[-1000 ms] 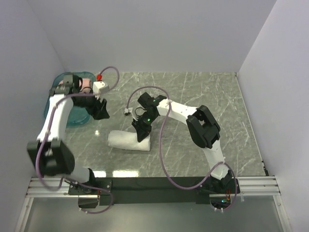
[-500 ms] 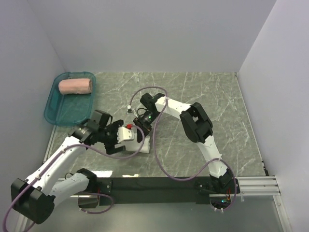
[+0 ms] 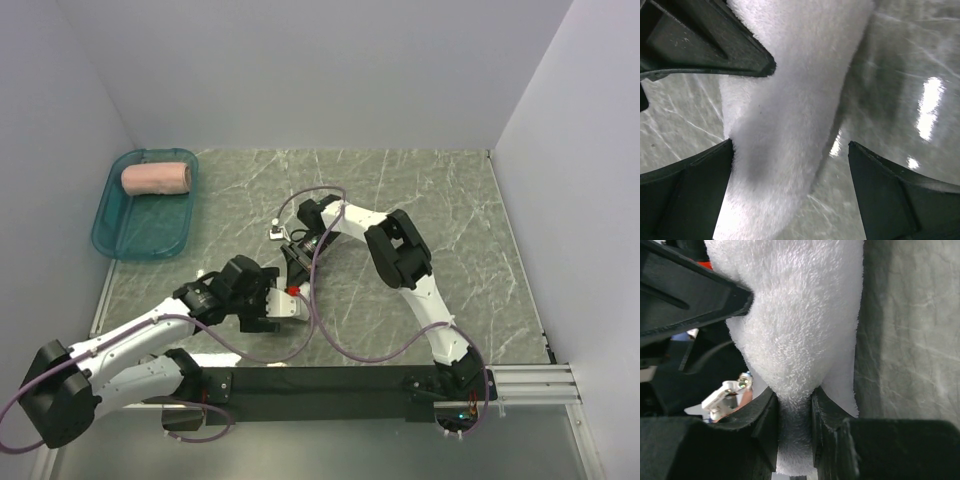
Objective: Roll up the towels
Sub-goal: Roll the towel
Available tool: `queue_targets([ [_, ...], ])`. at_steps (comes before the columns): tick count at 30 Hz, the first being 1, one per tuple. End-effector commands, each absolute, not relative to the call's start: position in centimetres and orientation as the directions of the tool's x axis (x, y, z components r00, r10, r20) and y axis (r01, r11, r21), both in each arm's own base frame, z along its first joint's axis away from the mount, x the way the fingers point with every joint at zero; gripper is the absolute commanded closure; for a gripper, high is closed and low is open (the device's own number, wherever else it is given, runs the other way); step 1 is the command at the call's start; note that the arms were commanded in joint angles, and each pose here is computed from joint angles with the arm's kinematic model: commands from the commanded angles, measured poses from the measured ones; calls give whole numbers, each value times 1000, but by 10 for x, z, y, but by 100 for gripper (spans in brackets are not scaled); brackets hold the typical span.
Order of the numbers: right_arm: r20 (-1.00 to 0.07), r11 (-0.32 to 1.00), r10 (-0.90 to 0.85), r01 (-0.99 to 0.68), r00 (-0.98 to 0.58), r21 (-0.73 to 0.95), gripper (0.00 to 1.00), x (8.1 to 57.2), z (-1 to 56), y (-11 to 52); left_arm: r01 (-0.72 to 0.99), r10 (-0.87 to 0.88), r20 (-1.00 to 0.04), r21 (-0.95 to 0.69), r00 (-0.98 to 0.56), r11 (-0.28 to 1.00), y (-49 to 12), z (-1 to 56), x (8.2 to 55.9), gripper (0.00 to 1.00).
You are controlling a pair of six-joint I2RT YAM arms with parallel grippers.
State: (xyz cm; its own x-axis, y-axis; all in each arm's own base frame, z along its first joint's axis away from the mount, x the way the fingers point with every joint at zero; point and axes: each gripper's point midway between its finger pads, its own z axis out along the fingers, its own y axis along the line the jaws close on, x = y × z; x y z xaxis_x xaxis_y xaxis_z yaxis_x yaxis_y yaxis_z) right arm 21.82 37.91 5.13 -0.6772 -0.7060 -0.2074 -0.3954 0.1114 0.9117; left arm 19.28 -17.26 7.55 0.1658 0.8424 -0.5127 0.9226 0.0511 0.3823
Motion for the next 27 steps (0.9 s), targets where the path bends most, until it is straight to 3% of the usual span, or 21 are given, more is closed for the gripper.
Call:
queue_targets([
  [1,-112,264,-799,-511,-591,818,100,214,-31,349,889,851,-503,445,151,105,-176,64,207,1],
  [10,-95,268,-802,-499,-589,824,100,213,-38,349,877,852,-474,479,221,38,-184,37,206,1],
  [14,-97,262,-804,-495,-587,828,100,213,-38,349,897,866,-445,442,226,-8,-184,17,200,10],
  [18,-99,264,-807,-506,-582,821,100,212,-36,346,909,892,-402,417,206,-22,-178,0,199,10],
  [20,-94,268,-812,-511,-576,817,92,211,-32,343,925,904,-385,378,185,-29,-175,-8,194,19],
  [21,-93,269,-811,-509,-578,818,81,212,-29,341,930,909,-377,367,176,-28,-174,-9,193,24],
  [23,-95,269,-806,-505,-584,820,72,214,-18,337,941,918,-364,336,160,-31,-171,-10,189,36],
  [24,-97,276,-797,-503,-596,819,56,220,-15,333,946,919,-359,322,161,-39,-170,-11,186,40],
  [27,-116,289,-776,-513,-619,808,41,235,0,323,960,932,-332,276,144,-50,-162,-12,176,54],
])
